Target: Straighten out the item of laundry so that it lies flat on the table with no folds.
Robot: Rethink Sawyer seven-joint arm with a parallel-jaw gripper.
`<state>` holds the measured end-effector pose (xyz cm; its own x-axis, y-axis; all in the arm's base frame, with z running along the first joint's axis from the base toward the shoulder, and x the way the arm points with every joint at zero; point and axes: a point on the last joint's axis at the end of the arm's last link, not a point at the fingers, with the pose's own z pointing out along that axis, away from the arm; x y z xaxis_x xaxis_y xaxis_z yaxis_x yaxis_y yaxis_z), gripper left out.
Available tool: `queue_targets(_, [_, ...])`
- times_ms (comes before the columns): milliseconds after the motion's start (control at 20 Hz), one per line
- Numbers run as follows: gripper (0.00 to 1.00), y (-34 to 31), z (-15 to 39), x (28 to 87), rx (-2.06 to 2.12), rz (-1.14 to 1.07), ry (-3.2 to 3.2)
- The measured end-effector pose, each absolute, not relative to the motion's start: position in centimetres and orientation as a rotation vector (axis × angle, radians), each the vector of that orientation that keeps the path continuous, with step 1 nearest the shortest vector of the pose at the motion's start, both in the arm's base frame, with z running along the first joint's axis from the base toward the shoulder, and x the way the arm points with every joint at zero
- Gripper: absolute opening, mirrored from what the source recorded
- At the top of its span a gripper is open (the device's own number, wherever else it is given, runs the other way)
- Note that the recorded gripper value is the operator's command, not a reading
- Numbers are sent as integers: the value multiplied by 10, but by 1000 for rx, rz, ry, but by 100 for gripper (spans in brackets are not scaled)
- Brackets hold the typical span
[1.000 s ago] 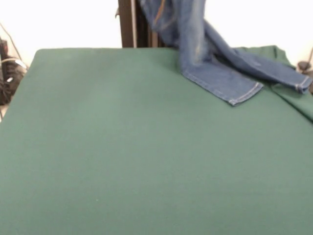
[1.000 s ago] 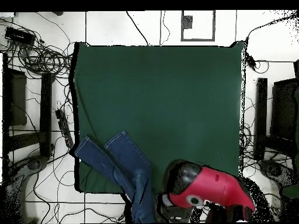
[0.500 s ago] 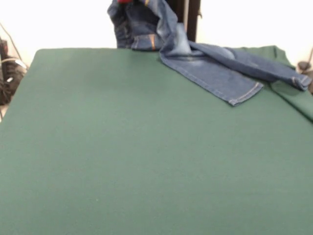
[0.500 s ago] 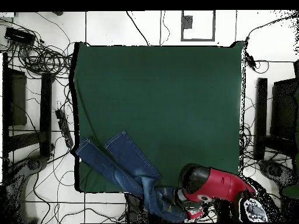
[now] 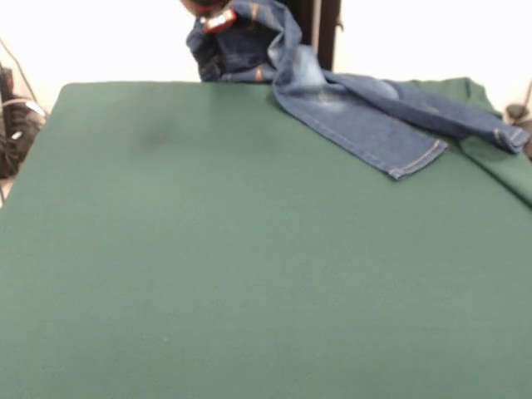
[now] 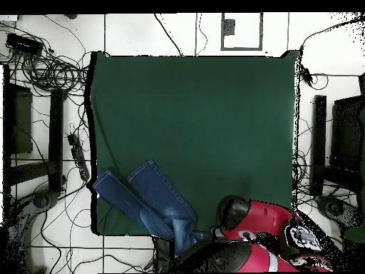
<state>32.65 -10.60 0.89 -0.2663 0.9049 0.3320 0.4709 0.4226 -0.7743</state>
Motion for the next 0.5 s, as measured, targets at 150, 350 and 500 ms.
queue_targets(150, [0,-116,-2,329,-1152,708,-1909])
queue_targets(350, [0,-133,-12,342,-1130,740,-1942])
queue_targets(500, [0,-142,-12,355,-1125,764,-1964])
